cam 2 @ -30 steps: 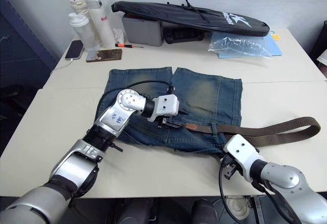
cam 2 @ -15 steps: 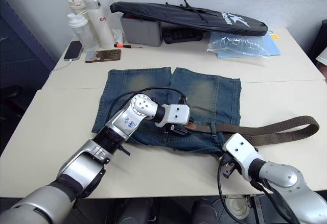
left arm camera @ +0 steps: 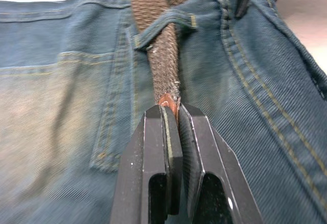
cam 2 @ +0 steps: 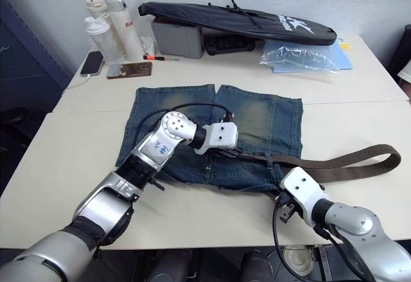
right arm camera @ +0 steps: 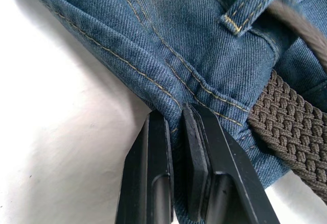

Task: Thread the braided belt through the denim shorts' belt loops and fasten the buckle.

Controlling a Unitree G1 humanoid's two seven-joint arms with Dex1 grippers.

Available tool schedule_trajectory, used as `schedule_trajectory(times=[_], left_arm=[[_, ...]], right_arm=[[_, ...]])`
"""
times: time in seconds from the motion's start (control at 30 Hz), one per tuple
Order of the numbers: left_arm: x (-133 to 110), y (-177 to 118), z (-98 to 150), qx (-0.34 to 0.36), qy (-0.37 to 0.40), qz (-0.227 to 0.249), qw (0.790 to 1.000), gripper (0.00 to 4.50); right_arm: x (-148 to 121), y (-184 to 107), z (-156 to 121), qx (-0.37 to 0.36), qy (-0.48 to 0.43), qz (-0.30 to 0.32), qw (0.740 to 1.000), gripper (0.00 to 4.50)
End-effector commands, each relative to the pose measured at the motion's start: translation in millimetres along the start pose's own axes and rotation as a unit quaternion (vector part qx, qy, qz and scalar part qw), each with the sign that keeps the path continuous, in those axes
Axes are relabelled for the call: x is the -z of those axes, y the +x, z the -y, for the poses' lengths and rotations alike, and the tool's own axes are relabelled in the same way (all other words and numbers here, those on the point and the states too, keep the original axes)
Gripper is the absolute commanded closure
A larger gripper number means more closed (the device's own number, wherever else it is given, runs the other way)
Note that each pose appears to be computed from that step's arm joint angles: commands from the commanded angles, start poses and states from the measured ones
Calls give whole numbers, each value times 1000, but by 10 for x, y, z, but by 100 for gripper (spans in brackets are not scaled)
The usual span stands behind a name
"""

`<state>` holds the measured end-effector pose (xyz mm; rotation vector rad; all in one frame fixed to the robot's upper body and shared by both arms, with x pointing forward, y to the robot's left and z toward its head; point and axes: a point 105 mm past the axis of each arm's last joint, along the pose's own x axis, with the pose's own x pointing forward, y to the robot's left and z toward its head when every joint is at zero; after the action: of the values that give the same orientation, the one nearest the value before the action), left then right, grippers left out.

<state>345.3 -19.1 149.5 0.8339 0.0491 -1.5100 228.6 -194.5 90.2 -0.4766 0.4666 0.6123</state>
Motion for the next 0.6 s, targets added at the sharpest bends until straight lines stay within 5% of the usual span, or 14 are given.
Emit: schedule_trajectory(times=[0.03,0.6], left_arm=[[-110,-264,-152,-28,27,-10,999,444],[100,-510,76,-34,-22,-60,997,444]], right_arm=[[100,-23,102,28,8,-22,999,450],[131,-25,153,34,13,-23,999,450]])
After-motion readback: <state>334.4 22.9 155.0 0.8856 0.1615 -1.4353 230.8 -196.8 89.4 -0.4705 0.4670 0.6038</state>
